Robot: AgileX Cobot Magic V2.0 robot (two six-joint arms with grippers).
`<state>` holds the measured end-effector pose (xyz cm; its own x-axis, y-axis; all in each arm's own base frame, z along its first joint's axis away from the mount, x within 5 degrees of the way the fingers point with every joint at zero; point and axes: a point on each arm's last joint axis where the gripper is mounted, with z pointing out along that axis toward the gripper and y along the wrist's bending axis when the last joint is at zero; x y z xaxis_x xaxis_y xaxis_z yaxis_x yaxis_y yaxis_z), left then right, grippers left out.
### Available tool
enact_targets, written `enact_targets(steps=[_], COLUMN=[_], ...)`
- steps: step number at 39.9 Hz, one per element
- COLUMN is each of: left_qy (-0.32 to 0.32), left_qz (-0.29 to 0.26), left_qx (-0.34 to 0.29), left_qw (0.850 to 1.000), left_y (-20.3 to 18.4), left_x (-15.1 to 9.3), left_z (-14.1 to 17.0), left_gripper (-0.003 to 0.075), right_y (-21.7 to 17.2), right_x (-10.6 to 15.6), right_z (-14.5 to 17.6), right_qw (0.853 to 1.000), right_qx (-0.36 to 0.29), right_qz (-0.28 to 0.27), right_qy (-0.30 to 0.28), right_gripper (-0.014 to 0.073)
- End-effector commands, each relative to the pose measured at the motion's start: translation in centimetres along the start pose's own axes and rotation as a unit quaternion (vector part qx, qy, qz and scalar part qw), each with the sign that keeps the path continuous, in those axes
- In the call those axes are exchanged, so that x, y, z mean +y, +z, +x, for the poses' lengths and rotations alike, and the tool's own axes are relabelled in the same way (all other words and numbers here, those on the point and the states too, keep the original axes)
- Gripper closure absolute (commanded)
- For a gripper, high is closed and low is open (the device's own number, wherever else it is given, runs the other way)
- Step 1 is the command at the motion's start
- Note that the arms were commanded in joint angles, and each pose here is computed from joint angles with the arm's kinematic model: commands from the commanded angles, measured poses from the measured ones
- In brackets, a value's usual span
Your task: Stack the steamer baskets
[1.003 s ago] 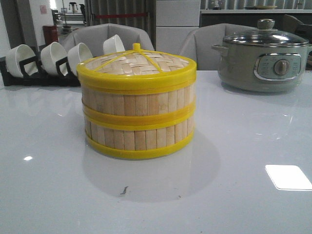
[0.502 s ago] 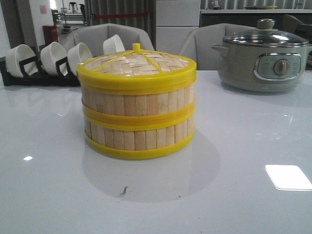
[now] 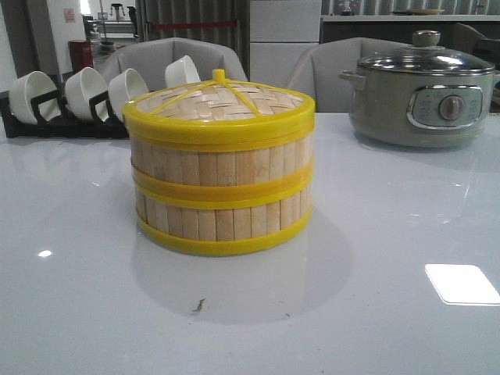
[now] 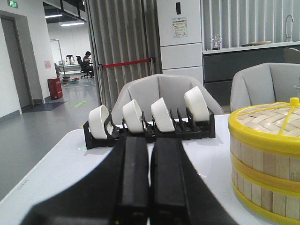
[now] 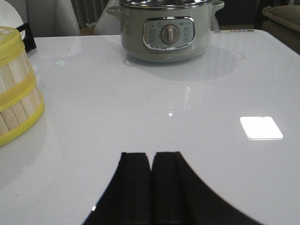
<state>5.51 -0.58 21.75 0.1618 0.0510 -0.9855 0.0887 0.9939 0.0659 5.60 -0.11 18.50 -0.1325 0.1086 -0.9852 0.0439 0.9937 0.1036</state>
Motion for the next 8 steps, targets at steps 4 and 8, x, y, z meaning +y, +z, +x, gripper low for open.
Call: enact_targets(steps=[4,8], left_qy=[0.000,0.000], left_qz=[0.001,0.001], left_qx=[-0.049,-0.049], left_qw=[0.999,0.999], left_y=[-0.15,-0.15], left_x=[-0.03,-0.03], left_z=[-0.87,-0.87], left_gripper=[0.0625,0.0625], right_y=[-0.31,-0.31], right_x=[0.04,0.04], right_z=[-1.28,-1.28], right_qw=[0.998,0.998], right_qx=[-0.056,-0.056], right_qz=[0.000,0.000], right_qy=[-0.007,-0.007], right_gripper=[0.0547,0.0547])
